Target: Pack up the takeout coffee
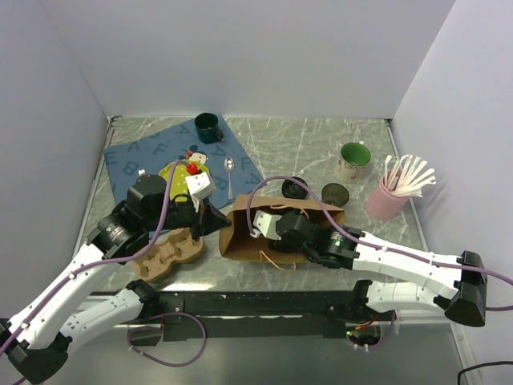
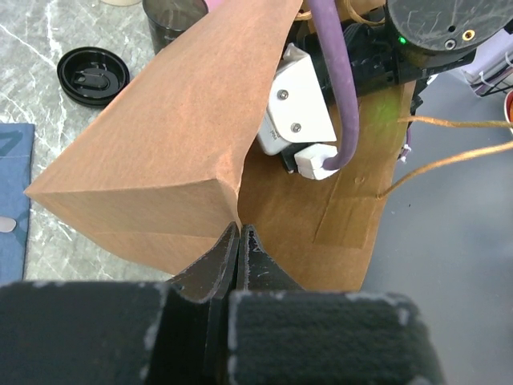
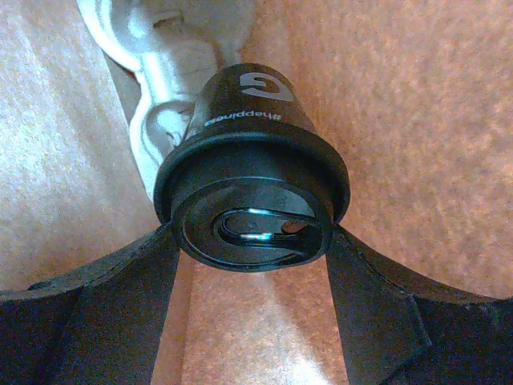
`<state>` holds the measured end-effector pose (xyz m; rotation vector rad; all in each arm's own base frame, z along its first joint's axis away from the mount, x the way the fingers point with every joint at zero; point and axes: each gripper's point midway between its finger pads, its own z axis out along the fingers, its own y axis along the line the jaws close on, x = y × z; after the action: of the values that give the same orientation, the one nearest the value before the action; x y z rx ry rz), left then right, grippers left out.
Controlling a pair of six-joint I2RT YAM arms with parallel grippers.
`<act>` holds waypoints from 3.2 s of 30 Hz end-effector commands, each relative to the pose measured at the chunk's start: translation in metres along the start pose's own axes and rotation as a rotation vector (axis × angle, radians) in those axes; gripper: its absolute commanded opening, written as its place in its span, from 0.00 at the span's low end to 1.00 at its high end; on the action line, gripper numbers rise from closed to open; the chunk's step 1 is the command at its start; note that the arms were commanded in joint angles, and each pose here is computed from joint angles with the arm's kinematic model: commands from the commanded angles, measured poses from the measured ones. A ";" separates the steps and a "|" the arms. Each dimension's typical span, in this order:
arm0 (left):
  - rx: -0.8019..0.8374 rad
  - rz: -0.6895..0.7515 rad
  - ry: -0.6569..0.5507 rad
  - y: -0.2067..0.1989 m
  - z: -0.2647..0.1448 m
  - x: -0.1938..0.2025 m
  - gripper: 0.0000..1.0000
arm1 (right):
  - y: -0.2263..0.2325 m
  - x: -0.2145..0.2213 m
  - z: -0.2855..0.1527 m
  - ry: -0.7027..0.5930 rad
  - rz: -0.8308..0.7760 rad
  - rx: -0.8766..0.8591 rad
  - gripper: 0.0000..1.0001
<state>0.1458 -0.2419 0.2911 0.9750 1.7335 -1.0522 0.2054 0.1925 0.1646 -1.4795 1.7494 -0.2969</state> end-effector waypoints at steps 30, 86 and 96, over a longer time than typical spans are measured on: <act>-0.026 0.174 -0.036 0.012 0.003 -0.010 0.01 | 0.007 0.028 0.003 0.097 0.017 -0.006 0.46; 0.020 0.165 -0.052 0.003 0.002 -0.012 0.01 | 0.022 0.062 0.040 0.290 0.229 -0.071 0.47; 0.017 0.167 -0.045 0.004 0.001 -0.011 0.01 | 0.026 0.055 0.037 0.237 0.260 -0.105 0.47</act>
<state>0.1626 -0.2396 0.2804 1.0431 1.6682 -0.9280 0.2245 0.1718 0.1127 -1.3072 2.0695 -0.2937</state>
